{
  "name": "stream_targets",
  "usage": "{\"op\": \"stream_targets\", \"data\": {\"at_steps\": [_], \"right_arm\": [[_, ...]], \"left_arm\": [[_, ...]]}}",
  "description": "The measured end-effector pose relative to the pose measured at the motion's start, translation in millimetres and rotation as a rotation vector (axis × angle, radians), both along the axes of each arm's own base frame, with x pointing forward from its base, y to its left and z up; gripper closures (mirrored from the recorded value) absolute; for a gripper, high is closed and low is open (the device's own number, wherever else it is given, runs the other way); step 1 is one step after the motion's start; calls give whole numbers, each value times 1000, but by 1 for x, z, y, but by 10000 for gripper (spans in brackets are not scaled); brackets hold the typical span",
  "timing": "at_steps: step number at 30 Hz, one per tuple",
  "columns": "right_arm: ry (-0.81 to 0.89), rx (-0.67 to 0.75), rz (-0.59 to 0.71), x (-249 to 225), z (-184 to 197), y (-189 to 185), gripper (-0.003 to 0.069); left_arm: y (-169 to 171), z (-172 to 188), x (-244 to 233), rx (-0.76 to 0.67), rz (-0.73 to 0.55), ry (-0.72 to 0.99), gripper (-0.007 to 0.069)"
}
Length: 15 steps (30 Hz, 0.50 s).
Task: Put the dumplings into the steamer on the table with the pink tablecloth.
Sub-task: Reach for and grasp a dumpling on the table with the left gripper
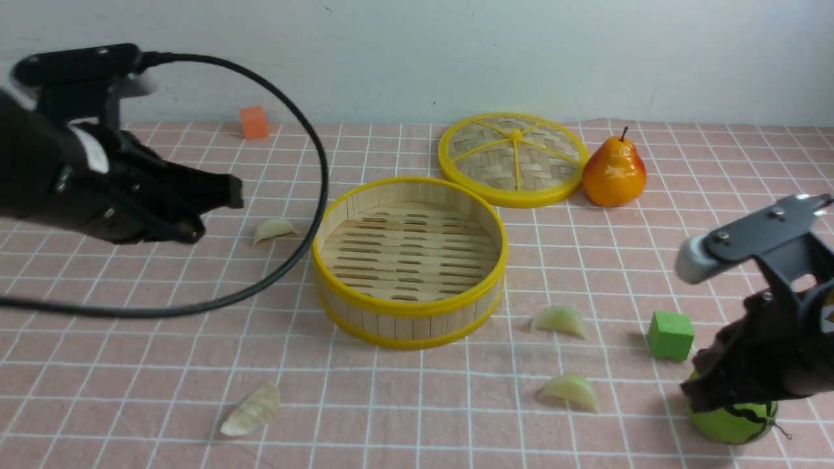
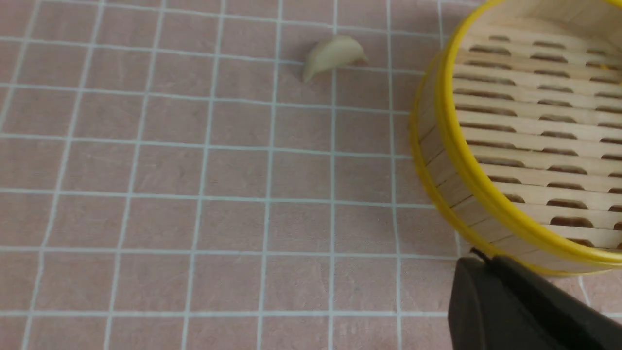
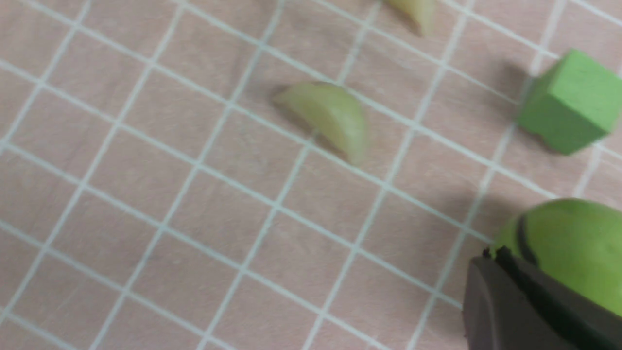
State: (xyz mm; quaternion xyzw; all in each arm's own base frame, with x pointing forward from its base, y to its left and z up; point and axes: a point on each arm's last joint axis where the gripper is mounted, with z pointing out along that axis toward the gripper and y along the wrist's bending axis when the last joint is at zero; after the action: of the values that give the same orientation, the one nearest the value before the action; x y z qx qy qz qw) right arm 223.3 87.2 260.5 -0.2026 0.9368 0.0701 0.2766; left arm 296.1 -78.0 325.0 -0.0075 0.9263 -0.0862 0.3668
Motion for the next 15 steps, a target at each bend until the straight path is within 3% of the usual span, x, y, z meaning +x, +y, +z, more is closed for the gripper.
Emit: {"op": "stream_targets", "data": {"at_steps": [5,9,15], "right_arm": [[55,6,113,0,-9,11,676],[47,18,158,-1,-8,14,674],[34,23,177,0,-7,15,673]], "left_arm": [[4,-1,65,-44,-46,51,638],[7,-20,113,58,-138,86,634],[2,-71,174,253,-324,123,457]]}}
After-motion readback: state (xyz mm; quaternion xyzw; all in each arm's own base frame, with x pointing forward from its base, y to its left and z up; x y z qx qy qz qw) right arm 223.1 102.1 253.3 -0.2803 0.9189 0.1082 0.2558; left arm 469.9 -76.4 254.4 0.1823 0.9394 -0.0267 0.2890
